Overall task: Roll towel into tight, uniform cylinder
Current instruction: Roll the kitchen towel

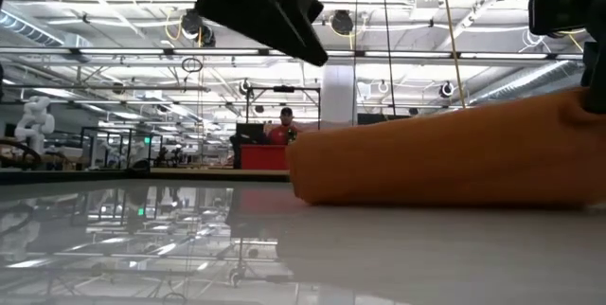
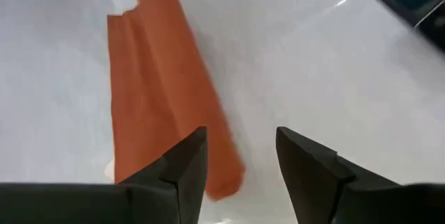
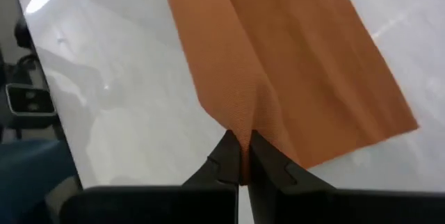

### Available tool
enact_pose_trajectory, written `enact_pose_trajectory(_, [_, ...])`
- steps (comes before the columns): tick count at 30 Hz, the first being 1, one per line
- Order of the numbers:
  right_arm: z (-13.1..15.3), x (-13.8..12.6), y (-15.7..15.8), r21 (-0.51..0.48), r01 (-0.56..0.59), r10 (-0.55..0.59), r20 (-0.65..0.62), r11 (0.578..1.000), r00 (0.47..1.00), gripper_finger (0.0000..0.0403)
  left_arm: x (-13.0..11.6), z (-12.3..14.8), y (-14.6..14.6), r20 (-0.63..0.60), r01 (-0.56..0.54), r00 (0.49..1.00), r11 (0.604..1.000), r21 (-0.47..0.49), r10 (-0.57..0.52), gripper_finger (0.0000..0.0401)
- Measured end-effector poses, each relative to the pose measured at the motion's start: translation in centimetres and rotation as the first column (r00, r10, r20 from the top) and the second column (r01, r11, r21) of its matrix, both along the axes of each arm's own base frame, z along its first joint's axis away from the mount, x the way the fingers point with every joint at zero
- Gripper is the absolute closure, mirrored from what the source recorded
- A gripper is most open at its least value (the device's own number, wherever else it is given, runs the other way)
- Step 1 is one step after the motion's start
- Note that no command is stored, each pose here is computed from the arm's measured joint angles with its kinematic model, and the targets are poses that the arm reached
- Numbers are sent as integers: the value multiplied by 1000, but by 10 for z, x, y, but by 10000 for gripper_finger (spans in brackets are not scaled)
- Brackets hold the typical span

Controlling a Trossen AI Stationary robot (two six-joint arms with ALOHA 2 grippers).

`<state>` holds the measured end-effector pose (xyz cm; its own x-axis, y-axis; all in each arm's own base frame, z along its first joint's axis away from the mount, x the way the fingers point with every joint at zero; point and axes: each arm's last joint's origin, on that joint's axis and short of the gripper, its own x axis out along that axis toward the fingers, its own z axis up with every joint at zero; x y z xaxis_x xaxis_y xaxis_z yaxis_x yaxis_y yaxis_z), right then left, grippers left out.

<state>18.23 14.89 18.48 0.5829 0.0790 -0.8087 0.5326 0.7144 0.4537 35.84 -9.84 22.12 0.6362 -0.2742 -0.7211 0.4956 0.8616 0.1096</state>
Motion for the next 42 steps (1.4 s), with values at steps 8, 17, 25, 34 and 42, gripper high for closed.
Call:
enact_pose_trajectory(8, [-12, -7, -11, 113, 67, -53, -124, 991, 991, 401, 3, -17, -24, 44, 69, 996, 986, 152, -76, 225])
enact_pose_trajectory(17, [-30, -13, -17, 170, 128, -103, -147, 977, 984, 401, 18, -52, -27, 35, 43, 998, 972, 230, -53, 225])
enact_pose_trajectory(25, [-39, -17, -19, 211, 156, -121, -170, 965, 978, 401, 27, -53, -25, 134, 3, 990, 936, 352, -54, 225])
enact_pose_trajectory(34, [-42, -18, -20, 231, 180, -144, -163, 956, 976, 401, 33, -79, -11, 37, 89, 994, 947, 309, -105, 225])
enact_pose_trajectory(42, [-42, -18, -20, 231, 174, -139, -158, 957, 978, 401, 37, -83, -4, 37, 84, 994, 953, 292, -99, 182])
